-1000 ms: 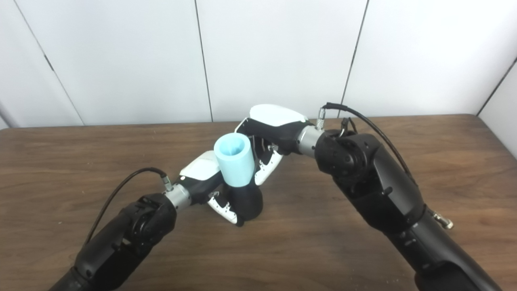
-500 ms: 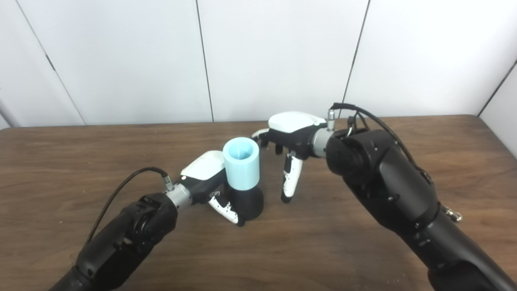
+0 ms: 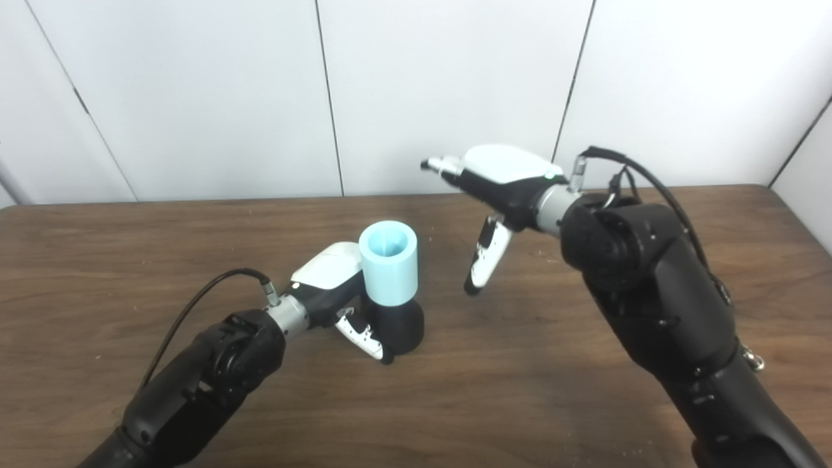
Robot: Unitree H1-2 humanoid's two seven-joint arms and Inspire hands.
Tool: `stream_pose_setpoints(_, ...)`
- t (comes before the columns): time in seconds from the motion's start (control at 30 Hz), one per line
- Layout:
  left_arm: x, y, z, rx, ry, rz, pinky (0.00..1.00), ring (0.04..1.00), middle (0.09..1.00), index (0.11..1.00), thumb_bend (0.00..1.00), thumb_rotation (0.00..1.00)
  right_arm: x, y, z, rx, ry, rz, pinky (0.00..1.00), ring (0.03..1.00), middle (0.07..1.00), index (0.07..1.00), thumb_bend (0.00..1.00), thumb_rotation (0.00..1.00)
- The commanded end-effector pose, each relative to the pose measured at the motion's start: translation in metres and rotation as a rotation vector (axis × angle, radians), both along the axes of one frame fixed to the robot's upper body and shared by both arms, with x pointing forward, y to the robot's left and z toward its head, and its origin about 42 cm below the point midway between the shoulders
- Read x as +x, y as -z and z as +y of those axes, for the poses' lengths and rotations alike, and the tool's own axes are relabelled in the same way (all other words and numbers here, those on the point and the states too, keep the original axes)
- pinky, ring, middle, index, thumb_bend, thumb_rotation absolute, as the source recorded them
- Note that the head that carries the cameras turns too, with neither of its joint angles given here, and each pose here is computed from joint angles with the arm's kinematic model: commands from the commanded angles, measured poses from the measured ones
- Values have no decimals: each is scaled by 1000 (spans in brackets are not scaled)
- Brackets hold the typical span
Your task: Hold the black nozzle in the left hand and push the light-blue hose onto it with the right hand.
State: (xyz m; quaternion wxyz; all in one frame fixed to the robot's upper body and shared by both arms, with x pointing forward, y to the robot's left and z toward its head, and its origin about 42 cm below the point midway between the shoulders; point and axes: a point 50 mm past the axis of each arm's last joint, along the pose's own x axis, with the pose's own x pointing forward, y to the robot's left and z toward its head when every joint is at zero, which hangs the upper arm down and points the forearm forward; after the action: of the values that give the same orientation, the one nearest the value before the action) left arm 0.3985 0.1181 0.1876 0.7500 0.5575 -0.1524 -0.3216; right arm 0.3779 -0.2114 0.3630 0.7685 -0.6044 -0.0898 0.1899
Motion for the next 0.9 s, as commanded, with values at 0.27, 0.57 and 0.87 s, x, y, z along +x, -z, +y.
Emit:
stream_pose_setpoints(0.27,-9,39,10,133,-4,111,510,535,474,488,527,0,-38,-26,0,150,-213,-149,977,1000,1000,1000,970,337)
stream_pose_setpoints(0.57,-9,38,10,132,-7,105,521,544,475,488,527,0,-45,-8,2,98,-370,-111,1000,1000,1000,1000,872,676)
stream_pose_setpoints(0.87,-9,38,11,132,-5,104,524,540,480,486,527,0,-47,1,11,4,-448,-81,1000,1000,1000,1000,818,782)
